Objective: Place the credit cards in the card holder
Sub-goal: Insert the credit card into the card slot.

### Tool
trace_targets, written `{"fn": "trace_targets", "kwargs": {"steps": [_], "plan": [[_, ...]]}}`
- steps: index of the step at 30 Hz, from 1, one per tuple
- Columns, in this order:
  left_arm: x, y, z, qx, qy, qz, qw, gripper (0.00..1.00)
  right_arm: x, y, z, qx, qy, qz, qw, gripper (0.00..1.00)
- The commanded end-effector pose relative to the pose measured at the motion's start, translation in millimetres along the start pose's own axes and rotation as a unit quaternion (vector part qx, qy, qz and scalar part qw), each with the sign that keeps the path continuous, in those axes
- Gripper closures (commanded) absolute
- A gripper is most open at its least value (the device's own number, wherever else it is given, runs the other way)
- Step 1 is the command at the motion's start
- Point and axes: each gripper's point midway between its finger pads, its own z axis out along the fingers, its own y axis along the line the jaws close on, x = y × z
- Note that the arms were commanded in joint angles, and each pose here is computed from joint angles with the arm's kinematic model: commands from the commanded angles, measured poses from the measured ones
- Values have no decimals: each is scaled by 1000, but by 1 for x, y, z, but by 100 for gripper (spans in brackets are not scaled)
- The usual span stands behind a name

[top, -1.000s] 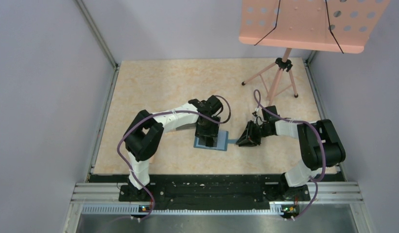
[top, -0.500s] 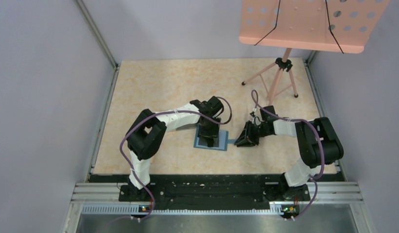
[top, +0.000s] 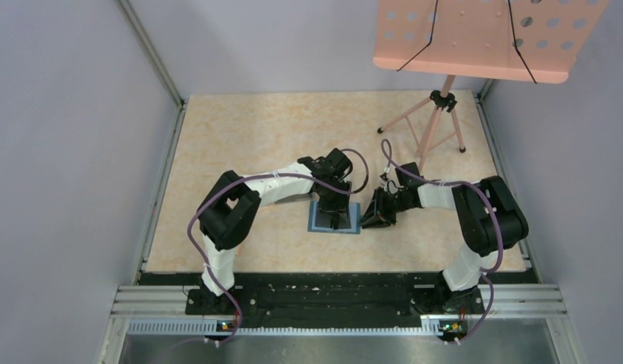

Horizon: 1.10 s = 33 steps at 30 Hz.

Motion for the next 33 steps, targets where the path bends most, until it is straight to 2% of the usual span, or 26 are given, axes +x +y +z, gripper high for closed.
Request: {"fn": "trace_targets", "kwargs": {"steps": [1, 6, 10, 18, 33], "plan": [[-13, -15, -3, 18, -21, 10, 1000, 56, -12, 2, 6, 13, -15, -16, 1000, 75], [-24, 0, -23, -19, -69, 6, 997, 46, -10, -1, 7, 18, -13, -16, 1000, 75], [-29, 16, -30, -25, -79, -20, 996, 44, -9, -4, 8, 20, -11, -15, 1000, 75], [-26, 25, -7, -2, -42, -29, 999, 47, -11, -6, 8, 29, -12, -15, 999, 75], [-33, -16, 7, 81, -22, -7, 996, 51, -16, -4, 10, 32, -1, -17, 999, 75]]}}
